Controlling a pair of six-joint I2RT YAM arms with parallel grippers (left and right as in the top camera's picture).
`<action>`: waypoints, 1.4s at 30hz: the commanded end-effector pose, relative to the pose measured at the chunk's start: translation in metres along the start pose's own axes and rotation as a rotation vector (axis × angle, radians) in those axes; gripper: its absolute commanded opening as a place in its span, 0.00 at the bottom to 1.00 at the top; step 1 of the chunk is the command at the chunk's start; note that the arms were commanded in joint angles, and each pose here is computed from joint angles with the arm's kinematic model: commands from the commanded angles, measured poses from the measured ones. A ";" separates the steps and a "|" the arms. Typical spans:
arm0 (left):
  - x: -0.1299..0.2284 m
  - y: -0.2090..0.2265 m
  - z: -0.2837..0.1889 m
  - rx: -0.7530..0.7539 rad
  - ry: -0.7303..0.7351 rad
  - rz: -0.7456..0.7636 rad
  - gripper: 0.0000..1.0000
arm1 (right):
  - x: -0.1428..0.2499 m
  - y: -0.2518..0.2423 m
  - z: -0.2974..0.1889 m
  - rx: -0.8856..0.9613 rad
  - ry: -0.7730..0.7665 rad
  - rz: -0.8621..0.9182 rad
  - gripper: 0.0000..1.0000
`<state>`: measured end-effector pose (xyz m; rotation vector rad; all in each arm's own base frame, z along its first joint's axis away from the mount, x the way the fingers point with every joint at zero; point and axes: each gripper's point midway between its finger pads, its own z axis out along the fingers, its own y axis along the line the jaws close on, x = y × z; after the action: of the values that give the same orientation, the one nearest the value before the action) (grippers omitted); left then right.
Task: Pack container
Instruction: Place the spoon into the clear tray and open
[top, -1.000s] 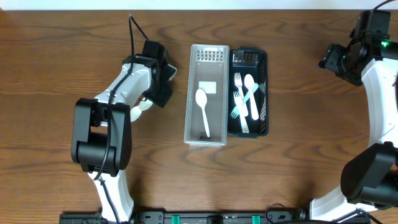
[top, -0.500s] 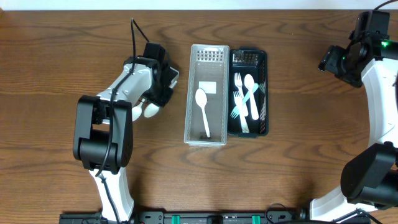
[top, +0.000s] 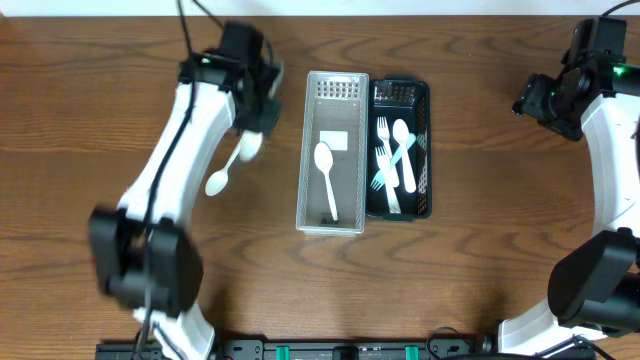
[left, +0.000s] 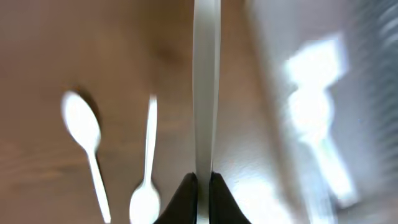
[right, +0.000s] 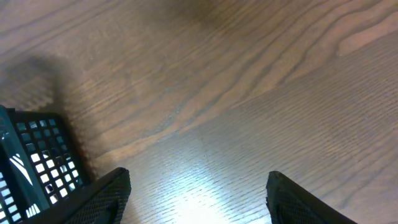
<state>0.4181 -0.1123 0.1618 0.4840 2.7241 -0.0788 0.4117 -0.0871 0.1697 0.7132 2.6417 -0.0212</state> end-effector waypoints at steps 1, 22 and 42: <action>-0.024 -0.040 -0.039 0.049 -0.134 -0.093 0.06 | 0.001 -0.004 0.004 0.008 0.010 -0.003 0.73; -0.014 -0.098 0.007 0.082 -0.035 -0.013 0.58 | 0.002 -0.004 0.004 0.007 0.010 -0.004 0.76; 0.099 0.078 0.096 -0.049 0.423 -0.009 0.55 | 0.002 -0.004 0.004 0.007 0.010 -0.004 0.76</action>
<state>0.3985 -0.0288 0.0499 0.4795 3.0870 0.0938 0.4116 -0.0870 0.1696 0.7133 2.6421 -0.0213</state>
